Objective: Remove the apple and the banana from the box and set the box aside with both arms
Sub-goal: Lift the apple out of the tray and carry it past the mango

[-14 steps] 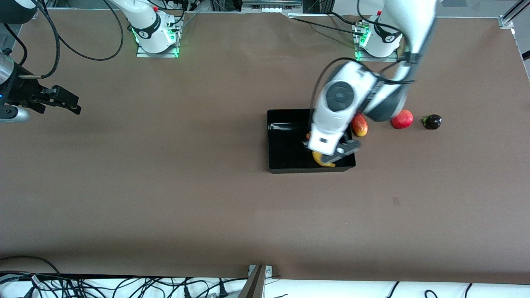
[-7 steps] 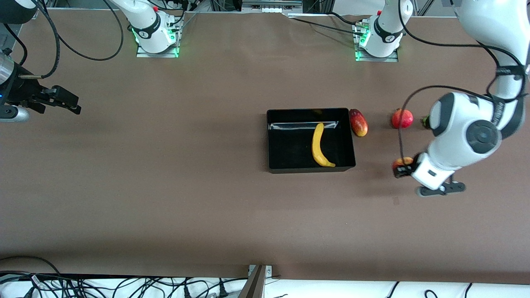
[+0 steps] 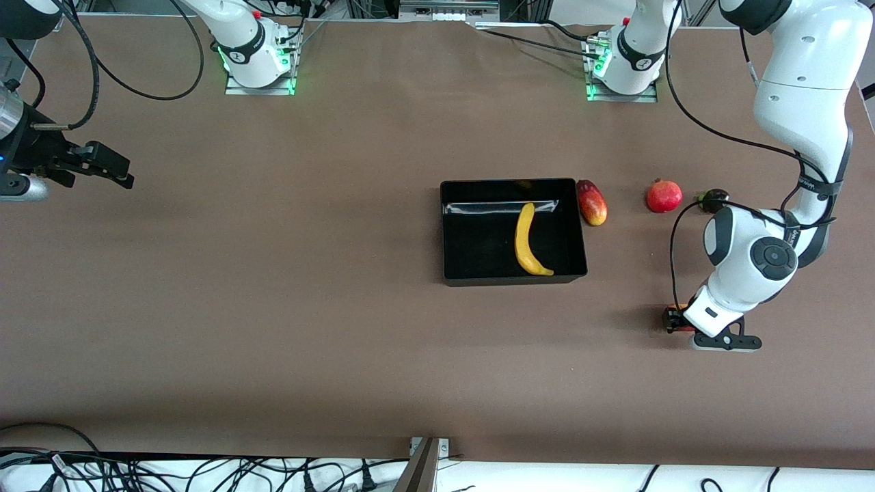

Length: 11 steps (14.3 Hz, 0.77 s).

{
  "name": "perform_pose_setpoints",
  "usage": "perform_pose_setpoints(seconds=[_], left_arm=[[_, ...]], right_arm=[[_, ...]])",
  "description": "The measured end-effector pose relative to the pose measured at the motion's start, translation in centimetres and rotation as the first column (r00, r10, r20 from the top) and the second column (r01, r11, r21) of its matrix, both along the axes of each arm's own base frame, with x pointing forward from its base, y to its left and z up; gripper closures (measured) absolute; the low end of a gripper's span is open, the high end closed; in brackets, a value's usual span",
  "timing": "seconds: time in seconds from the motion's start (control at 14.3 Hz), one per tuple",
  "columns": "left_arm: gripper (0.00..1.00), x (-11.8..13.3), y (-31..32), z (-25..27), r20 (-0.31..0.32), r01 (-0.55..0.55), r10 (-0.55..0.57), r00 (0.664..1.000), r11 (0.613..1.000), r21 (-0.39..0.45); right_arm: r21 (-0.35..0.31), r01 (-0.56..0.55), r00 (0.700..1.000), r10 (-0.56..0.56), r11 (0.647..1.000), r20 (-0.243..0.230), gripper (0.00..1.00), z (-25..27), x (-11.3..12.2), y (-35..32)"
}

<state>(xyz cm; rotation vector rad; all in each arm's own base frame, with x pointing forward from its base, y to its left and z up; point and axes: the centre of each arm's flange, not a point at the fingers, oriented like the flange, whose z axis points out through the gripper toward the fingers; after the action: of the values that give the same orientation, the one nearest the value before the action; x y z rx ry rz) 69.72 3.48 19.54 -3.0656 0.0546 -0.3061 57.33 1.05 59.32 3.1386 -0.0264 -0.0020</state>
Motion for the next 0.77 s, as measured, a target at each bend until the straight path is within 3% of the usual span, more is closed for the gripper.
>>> perform_pose_setpoints(seconds=[0.28, 0.42, 0.63, 0.77], left_arm=[[0.4, 0.0, -0.1, 0.0, 0.0, 0.006, -0.006, 1.0, 1.0, 0.004], [0.25, -0.1, 0.1, 0.0, -0.024, 0.004, -0.003, 1.0, 1.0, 0.012], [0.0, 1.1, -1.7, 5.5, -0.153, -0.04, 0.04, 0.987, 0.999, 0.004], [0.0, 1.6, -6.5, 12.7, -0.196, -0.106, 0.09, 0.977, 0.992, -0.074]], right_arm=[[0.0, 0.0, 1.0, 0.0, 1.0, 0.0, 0.0, 0.0, 0.0, 0.0], [0.0, 0.0, 1.0, 0.0, 1.0, 0.0, 0.0, 0.0, 0.0, 0.0], [0.0, 0.0, 1.0, 0.0, 1.0, 0.0, 0.0, 0.0, 0.0, 0.0], [0.0, 0.0, 1.0, 0.0, 1.0, 0.0, 0.0, 0.0, 0.0, 0.0]])
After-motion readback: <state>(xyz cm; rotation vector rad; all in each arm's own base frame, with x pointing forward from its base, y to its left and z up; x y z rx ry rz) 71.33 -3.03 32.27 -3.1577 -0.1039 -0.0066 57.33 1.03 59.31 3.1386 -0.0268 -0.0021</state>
